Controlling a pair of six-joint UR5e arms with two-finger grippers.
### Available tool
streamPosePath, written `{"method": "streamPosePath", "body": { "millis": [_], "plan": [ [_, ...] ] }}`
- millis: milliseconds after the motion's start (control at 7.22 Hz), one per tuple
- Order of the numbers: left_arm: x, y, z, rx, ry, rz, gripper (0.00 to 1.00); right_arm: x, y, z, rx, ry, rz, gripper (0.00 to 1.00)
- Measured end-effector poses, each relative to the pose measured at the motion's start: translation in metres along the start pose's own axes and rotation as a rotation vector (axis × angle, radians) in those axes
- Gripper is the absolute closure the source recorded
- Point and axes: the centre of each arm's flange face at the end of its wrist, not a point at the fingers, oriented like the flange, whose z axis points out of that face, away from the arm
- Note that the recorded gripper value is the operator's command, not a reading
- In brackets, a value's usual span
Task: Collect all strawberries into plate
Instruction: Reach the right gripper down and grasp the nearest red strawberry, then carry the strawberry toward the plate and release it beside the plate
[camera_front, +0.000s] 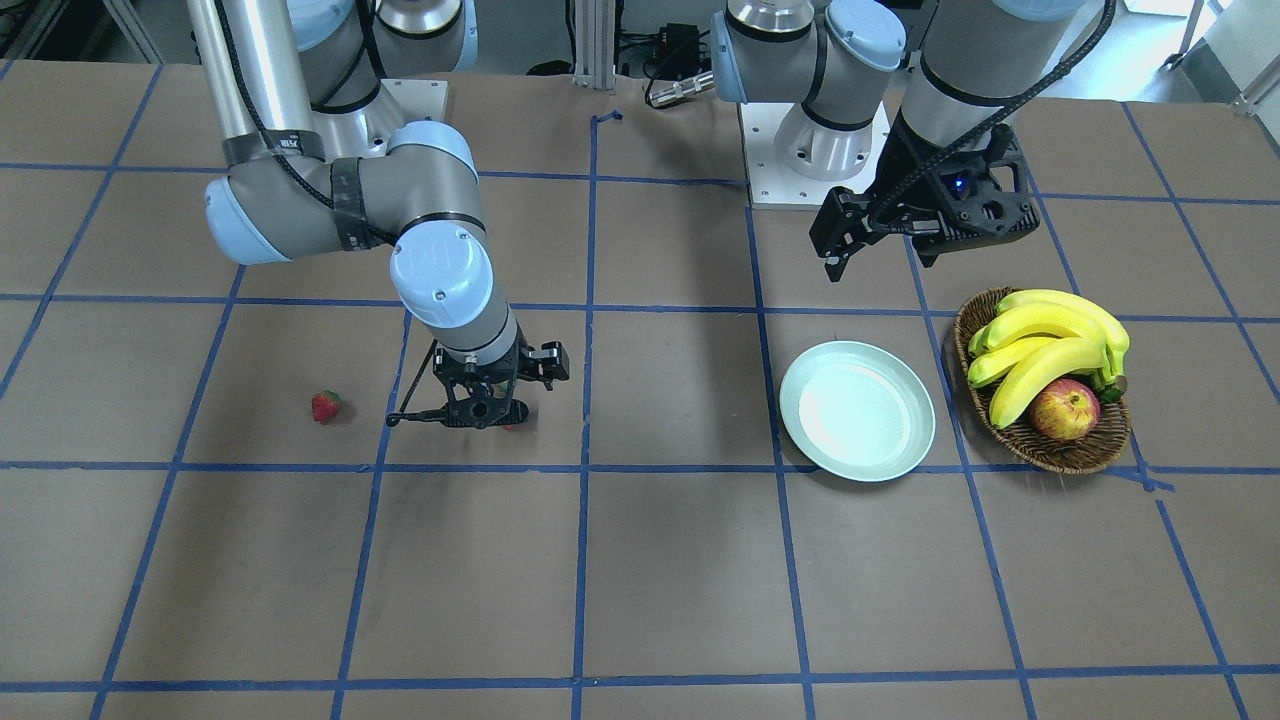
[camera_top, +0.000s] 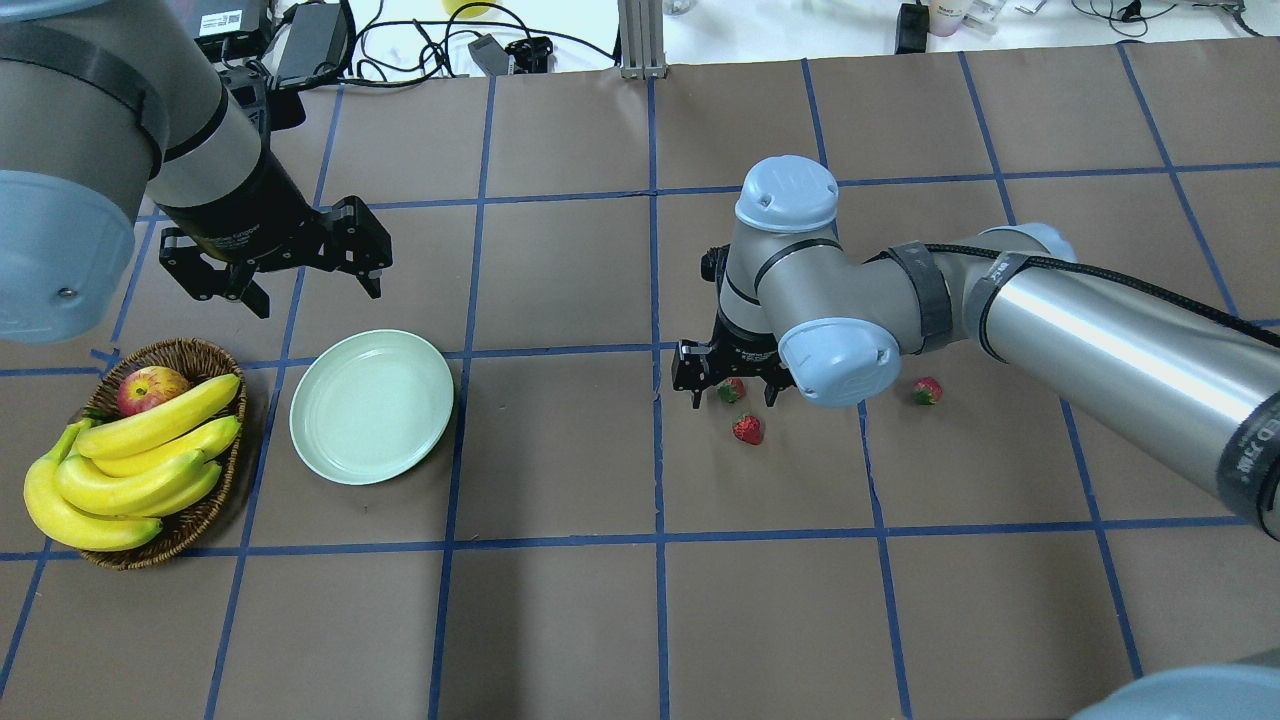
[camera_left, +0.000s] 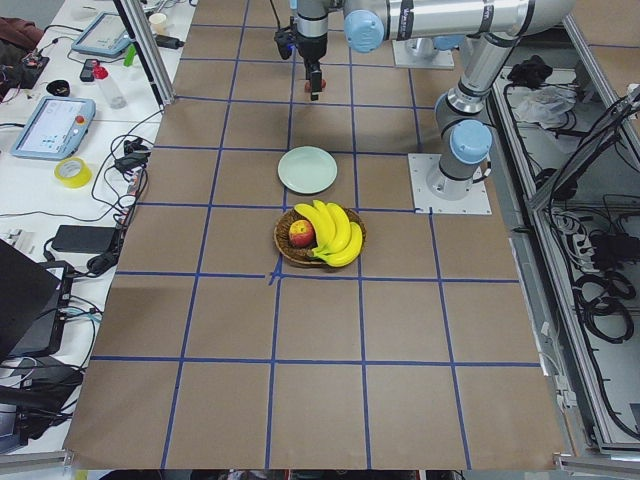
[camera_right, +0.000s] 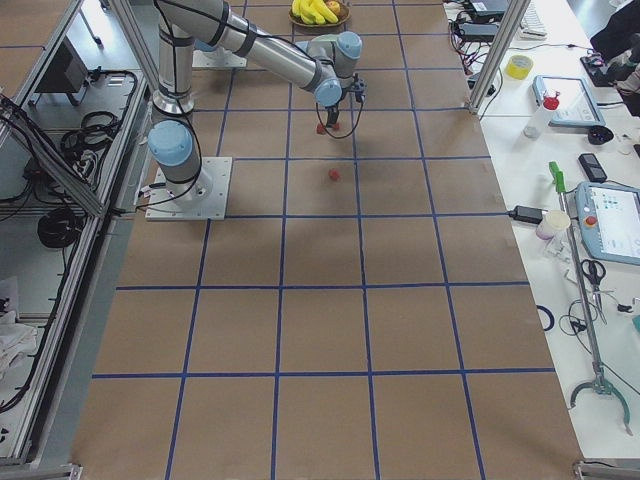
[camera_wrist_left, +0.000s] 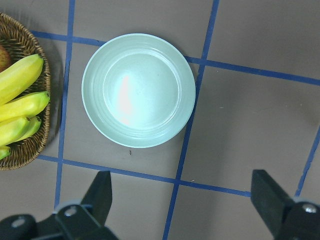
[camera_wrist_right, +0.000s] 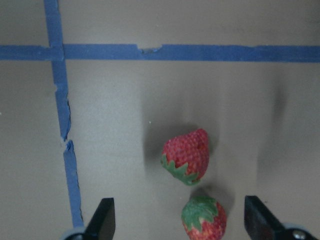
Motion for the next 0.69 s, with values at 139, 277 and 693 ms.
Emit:
{"method": "streamPosePath", "body": {
  "millis": [139, 277, 693],
  "plan": [
    [0.0, 0.001, 0.0, 0.0, 0.0, 0.002, 0.0, -0.002, -0.006, 0.008, 0.009, 0.009, 0.019, 0.31],
    [0.0, 0.001, 0.0, 0.0, 0.0, 0.003, 0.0, -0.002, -0.01, 0.012, 0.014, 0.017, 0.028, 0.57],
    [-0.001, 0.001, -0.001, 0.003, -0.001, 0.003, 0.0, -0.004, -0.019, 0.014, 0.019, 0.021, 0.034, 0.88]
  ]
}}
